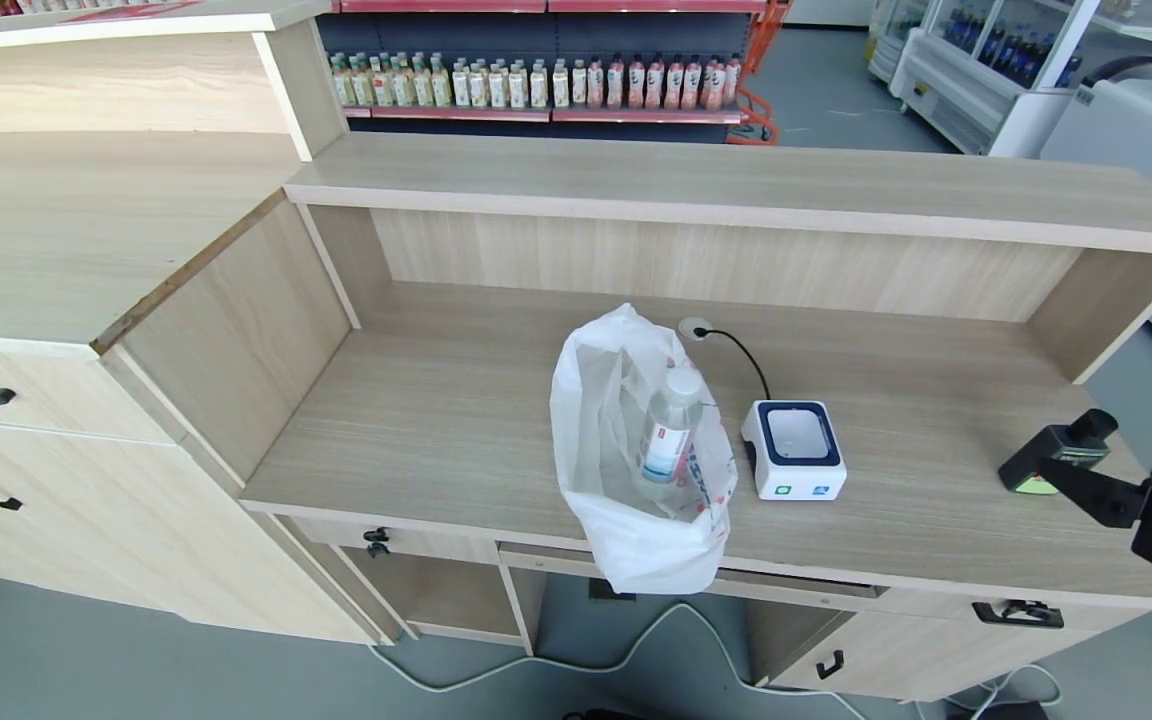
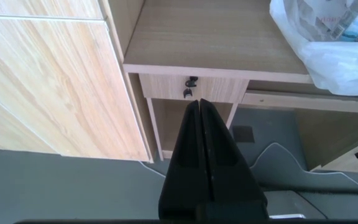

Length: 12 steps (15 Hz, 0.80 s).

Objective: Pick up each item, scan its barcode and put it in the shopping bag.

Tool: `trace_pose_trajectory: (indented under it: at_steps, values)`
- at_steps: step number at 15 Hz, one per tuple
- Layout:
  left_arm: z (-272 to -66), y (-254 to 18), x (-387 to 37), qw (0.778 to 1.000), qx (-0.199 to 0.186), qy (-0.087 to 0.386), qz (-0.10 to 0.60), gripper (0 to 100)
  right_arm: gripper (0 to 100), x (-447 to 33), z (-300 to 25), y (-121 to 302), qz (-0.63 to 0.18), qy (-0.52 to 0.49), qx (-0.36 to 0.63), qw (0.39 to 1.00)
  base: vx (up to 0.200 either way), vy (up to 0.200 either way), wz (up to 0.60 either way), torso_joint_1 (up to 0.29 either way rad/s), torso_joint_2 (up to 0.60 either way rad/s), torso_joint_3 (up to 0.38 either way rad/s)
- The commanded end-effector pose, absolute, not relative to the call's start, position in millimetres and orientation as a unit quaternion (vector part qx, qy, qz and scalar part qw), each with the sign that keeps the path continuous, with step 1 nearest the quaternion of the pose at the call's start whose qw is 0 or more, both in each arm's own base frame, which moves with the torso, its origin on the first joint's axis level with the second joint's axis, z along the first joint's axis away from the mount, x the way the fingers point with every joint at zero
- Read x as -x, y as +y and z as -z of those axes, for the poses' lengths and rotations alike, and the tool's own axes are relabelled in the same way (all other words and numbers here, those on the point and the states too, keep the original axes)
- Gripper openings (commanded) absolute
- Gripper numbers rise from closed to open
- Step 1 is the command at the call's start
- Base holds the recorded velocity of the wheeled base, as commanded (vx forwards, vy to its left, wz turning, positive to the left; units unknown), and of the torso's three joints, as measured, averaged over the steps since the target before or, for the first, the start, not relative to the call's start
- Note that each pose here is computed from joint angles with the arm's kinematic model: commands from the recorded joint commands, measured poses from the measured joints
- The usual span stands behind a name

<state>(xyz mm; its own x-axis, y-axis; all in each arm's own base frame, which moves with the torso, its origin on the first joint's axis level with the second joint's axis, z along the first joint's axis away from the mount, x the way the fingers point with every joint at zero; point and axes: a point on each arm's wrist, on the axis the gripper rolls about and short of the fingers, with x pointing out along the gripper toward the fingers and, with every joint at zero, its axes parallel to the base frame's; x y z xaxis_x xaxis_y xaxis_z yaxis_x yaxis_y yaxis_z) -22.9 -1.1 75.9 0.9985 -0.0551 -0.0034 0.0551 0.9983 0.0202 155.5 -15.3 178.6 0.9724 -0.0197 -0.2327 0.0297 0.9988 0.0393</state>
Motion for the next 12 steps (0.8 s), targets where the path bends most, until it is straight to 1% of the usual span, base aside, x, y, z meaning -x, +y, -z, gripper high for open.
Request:
trace_pose_trajectory:
  at_steps: [1,3,7,12]
  values:
    - [-75.9,-1.1,23.0,1.000,-0.011,0.001,0.028,0,100,-149.8,-176.3,-23.8,0.041,0.118,-0.009,0.992,0.000,0.000,0.00,0.000,0.00,0.000]
    - [-75.9,-1.1,23.0,1.000,-0.011,0.001,0.028,0,100,-151.3,-173.1,-29.0,0.057,0.128,0.002,0.990,0.000,-0.200,0.00,0.000,0.00,0.007]
    - [-75.9,-1.1,22.9,1.000,-0.011,0.001,0.027,0,100,-163.0,-165.2,-54.1,0.111,0.163,0.041,0.979,0.000,-0.200,0.00,0.000,0.00,0.001]
    - [-75.9,-1.1,23.0,1.000,-0.011,0.001,0.028,0,100,-170.9,-162.1,-64.5,0.123,0.180,0.063,0.974,0.000,-0.200,0.00,0.000,0.00,0.003]
